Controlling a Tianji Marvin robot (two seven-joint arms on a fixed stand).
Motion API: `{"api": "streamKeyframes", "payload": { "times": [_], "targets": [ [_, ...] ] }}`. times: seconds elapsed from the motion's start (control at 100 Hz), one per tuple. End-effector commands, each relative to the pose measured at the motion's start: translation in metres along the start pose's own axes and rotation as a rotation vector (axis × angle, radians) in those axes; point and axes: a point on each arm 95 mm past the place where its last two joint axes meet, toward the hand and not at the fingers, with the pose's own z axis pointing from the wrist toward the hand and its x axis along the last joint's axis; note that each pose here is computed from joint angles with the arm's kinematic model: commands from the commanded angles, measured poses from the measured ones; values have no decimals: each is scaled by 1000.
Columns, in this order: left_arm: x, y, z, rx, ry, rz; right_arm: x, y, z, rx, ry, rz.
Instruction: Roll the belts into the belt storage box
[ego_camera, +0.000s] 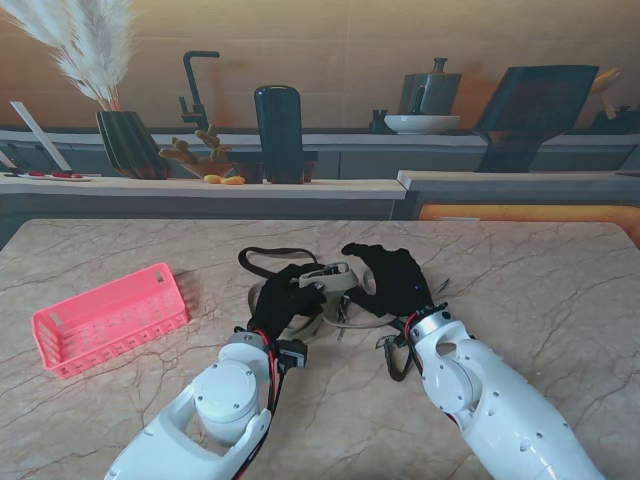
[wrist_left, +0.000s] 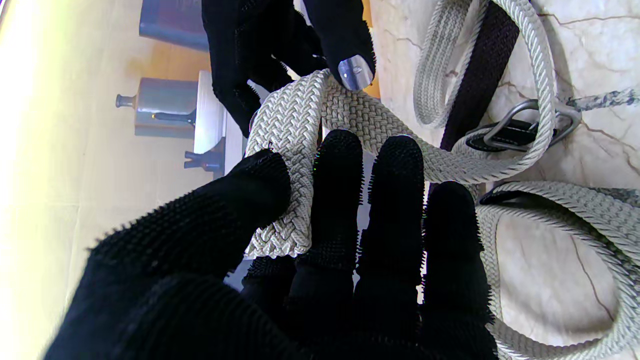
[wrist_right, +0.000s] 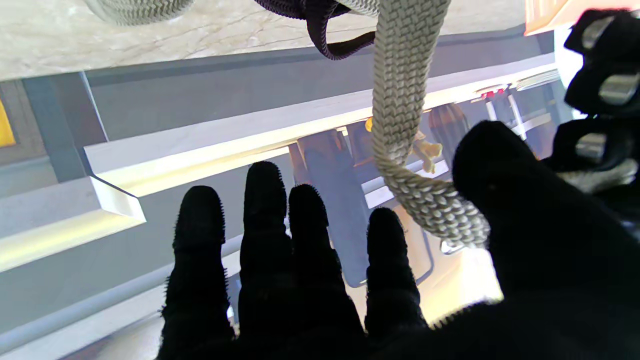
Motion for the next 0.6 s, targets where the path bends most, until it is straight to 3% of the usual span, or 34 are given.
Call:
{"api": "streamKeyframes", "payload": {
  "times": [0.0,0.35,0.59],
  "targets": [
    [1,3,-2,-5,-4,-14,1,4,1,-10,37,-30],
    [-1,6,-1,-15,-26,-39,11,9,10,-33,212,-152],
    [-2,6,-2,-29,-33,-50,11,11,13,-35,246,-184]
  ]
}}
